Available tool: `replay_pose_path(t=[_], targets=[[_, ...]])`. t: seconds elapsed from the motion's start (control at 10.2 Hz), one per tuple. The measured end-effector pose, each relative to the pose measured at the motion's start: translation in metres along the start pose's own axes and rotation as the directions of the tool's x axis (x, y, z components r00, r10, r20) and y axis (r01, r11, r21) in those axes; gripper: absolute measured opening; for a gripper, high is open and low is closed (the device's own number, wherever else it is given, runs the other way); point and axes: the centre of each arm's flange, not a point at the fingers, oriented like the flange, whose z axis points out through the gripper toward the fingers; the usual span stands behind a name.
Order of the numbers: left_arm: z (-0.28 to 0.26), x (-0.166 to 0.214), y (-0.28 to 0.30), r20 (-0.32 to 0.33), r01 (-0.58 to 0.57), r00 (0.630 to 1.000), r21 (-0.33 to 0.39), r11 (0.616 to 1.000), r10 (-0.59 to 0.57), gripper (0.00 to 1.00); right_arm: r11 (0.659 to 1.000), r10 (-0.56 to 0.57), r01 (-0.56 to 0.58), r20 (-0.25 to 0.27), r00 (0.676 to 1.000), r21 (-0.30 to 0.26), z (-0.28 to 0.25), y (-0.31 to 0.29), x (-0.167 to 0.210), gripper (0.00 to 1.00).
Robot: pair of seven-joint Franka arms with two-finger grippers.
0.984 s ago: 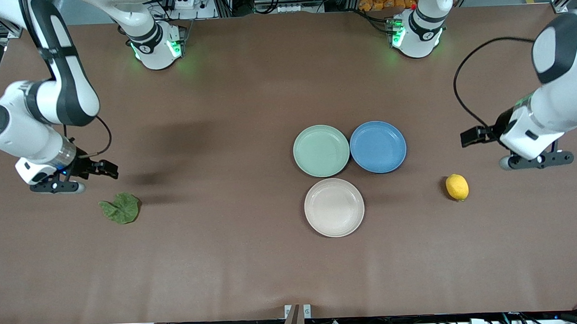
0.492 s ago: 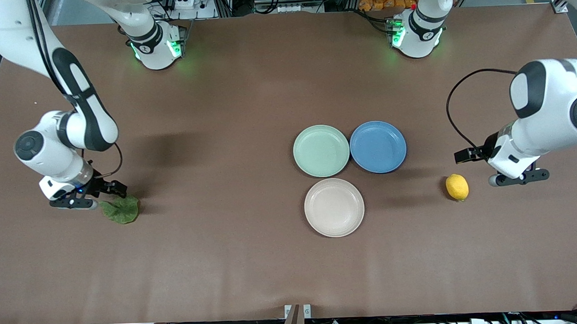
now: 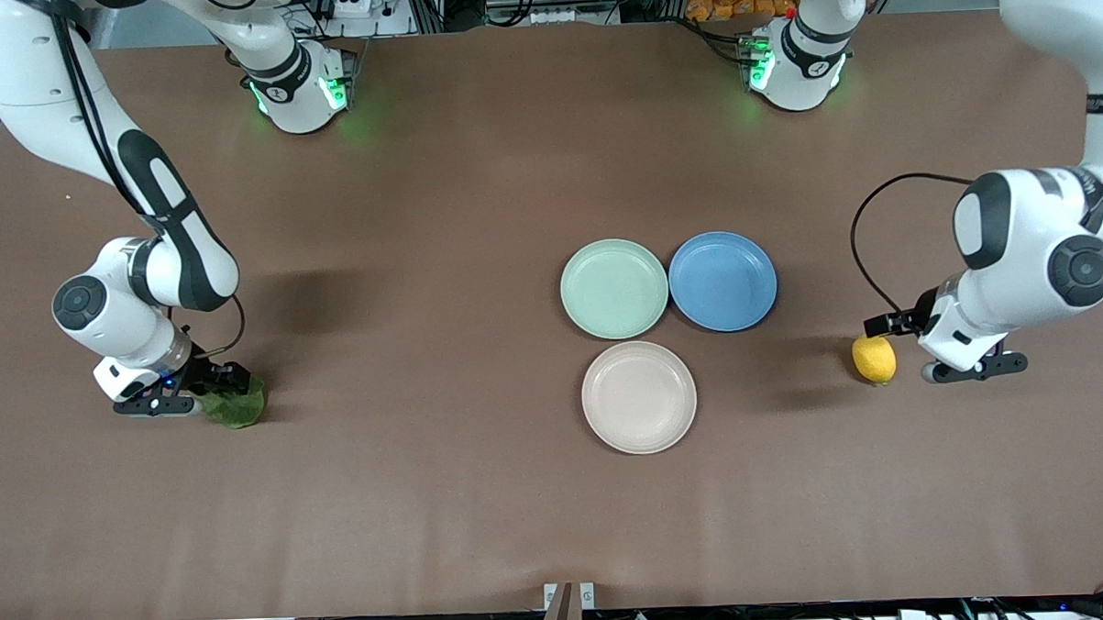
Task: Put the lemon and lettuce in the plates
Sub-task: 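Grasp the lettuce with the right gripper while the left gripper grasps the lemon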
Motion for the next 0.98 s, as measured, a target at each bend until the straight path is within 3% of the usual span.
replay_pose_path(t=[0.1, 0.2, 0.59, 0.79, 0.98], targets=[[0.018, 0.005, -0.001, -0.004, -0.002, 1.0, 0.0, 1.0, 0.002, 1.0, 1.0, -0.001, 0.001, -0.007, 1.0, -0.003, 0.006, 0.003, 0.003, 0.8], [0.037, 0.009, -0.003, -0.001, -0.006, 1.0, 0.004, 1.0, 0.006, 1.0, 1.0, -0.001, 0.001, -0.01, 1.0, -0.006, 0.008, 0.006, 0.005, 0.69], [0.09, 0.015, -0.005, 0.015, -0.006, 1.0, -0.003, 1.0, 0.006, 1.0, 1.0, -0.013, 0.012, -0.02, 1.0, -0.007, 0.0, 0.006, 0.016, 0.05], [0.103, 0.018, -0.004, 0.009, -0.005, 1.0, -0.007, 1.0, 0.005, 1.0, 1.0, -0.016, 0.016, 0.027, 0.999, 0.006, -0.013, 0.0, 0.03, 0.04], [0.105, 0.026, -0.004, 0.001, -0.008, 1.0, -0.01, 1.0, 0.008, 1.0, 0.999, 0.026, -0.028, 0.11, 0.994, 0.019, -0.056, -0.018, 0.052, 0.04]])
